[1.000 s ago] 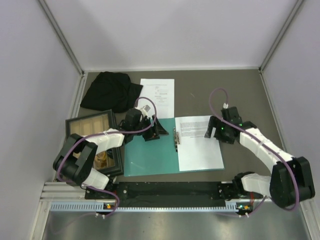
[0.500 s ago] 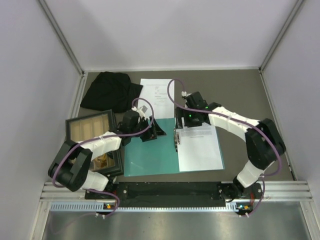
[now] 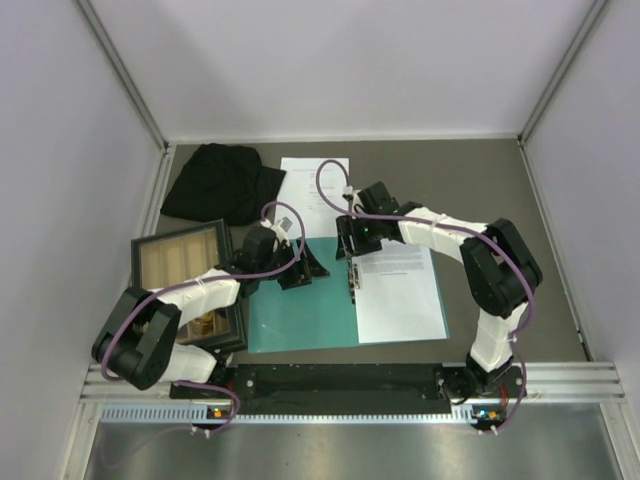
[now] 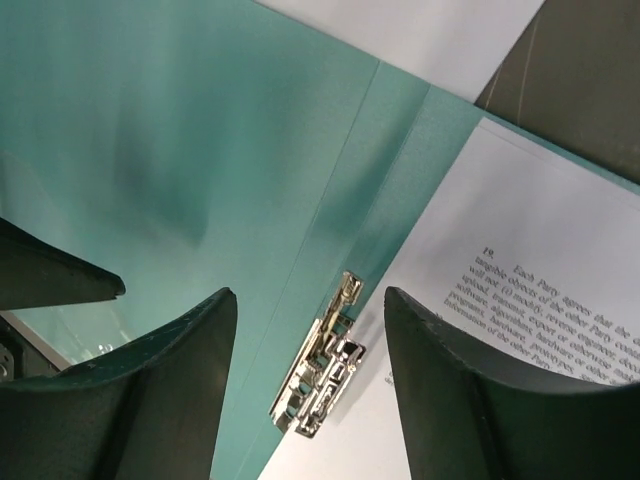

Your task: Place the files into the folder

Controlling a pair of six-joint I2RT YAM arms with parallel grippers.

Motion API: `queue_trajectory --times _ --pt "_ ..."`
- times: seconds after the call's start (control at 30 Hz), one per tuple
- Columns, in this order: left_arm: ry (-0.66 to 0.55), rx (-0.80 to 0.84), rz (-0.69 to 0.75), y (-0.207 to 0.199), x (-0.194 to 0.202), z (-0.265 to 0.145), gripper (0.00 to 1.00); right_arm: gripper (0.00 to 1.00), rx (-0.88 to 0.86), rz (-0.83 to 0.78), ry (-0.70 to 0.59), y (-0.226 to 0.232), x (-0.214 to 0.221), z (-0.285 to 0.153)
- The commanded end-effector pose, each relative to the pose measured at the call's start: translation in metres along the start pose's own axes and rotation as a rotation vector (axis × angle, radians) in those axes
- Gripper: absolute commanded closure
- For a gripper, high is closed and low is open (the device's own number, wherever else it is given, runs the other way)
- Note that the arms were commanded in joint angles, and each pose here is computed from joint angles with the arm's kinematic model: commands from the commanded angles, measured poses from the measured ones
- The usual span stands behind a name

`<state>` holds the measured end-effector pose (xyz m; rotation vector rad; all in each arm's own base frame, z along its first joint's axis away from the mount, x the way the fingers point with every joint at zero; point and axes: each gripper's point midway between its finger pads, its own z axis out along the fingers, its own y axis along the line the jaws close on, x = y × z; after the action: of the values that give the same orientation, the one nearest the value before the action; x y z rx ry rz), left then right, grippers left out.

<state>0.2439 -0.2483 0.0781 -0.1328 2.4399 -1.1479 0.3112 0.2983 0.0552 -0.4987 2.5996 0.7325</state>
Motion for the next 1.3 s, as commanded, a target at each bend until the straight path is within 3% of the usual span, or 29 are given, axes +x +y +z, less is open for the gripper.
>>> queue_trajectory --times 0.0,0.33,0.63,1.27 --pt "-0.021 0.043 0.016 -0.012 -0.007 -0.001 0.26 0.39 -0.062 -0.062 -0.054 0.018 -0.025 0.006" --pt "-0.023 0.035 0.02 -0.011 -0.006 -0.003 0.26 0.39 -0.118 -0.053 -0.032 0.025 -0.023 0.018" --pt "-0.034 0.002 0.018 -0.001 -0.006 0.0 0.26 0.53 -0.191 -0.038 -0.027 0.036 -0.016 0.013" --pt "-0.062 -0.017 -0.01 0.005 -0.007 0.001 0.26 0.54 -0.294 -0.063 -0.004 0.065 0.013 -0.025"
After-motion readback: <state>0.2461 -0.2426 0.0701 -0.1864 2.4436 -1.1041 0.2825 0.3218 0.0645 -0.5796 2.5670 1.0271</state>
